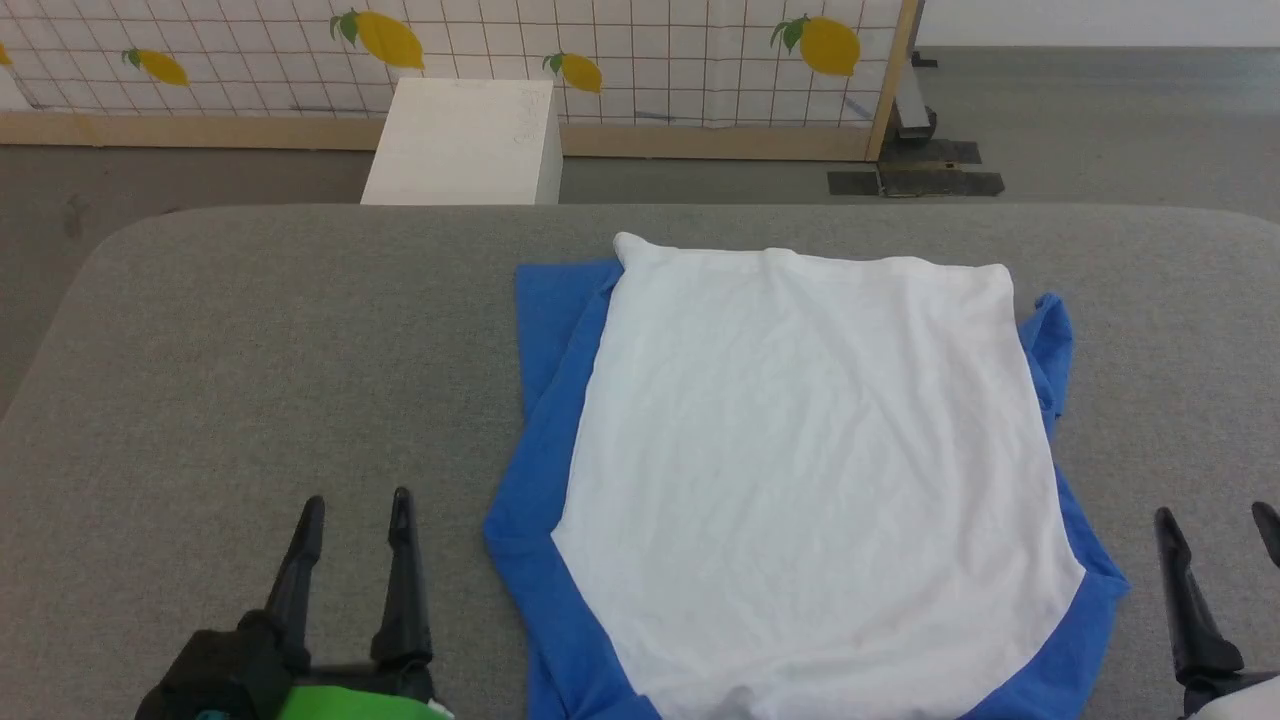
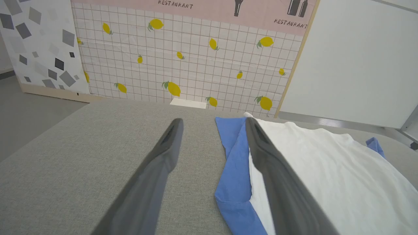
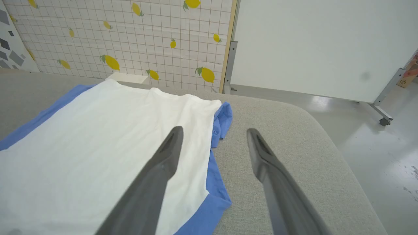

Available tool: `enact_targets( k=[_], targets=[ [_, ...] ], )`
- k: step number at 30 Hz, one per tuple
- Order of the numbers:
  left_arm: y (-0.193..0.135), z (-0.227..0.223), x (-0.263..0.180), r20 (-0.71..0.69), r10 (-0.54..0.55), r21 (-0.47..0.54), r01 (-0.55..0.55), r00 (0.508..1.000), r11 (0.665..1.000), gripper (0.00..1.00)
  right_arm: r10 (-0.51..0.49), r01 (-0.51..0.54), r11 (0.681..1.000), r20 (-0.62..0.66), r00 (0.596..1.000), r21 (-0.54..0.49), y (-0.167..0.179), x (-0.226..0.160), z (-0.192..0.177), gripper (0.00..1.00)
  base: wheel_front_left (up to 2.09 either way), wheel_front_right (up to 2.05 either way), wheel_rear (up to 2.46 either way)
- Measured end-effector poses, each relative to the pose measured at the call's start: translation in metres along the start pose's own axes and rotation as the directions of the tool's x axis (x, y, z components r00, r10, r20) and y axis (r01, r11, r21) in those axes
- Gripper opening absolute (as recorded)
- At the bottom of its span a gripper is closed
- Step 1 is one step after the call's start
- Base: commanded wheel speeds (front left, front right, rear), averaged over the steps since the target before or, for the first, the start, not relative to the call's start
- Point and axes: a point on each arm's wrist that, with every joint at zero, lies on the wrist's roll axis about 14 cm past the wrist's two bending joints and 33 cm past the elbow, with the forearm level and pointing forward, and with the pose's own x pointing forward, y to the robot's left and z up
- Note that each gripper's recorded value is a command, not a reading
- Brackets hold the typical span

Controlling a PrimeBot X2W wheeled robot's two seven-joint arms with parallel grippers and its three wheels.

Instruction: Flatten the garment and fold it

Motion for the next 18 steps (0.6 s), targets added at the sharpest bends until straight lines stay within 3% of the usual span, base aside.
enact_targets(
  k=[4, 11, 18],
  targets=[
    [-0.015, 0.007, 0.005, 0.056, -0.001, -0.046, 0.004, 0.998, 0.999, 1.0, -0.035, 0.033, 0.999, 0.077, 0.996, 0.023, 0.003, 0.002, 0.011, 1.0, 0.0, 0.0, 0.0],
    [-0.01, -0.006, 0.012, 0.051, 0.017, 0.03, -0.019, 0.999, 0.999, 1.0, -0.044, 0.04, 0.998, 0.074, 0.996, 0.056, 0.008, 0.001, 0.0, 1.0, 0.0, 0.0, 0.0],
    [-0.016, 0.028, 0.08, 0.066, -0.154, 0.181, 0.14, 0.986, 0.974, 1.0, -0.03, 0.025, 0.998, 0.088, 0.996, 0.061, 0.014, 0.022, 0.002, 1.0, 0.0, 0.0, 0.0]
  ],
)
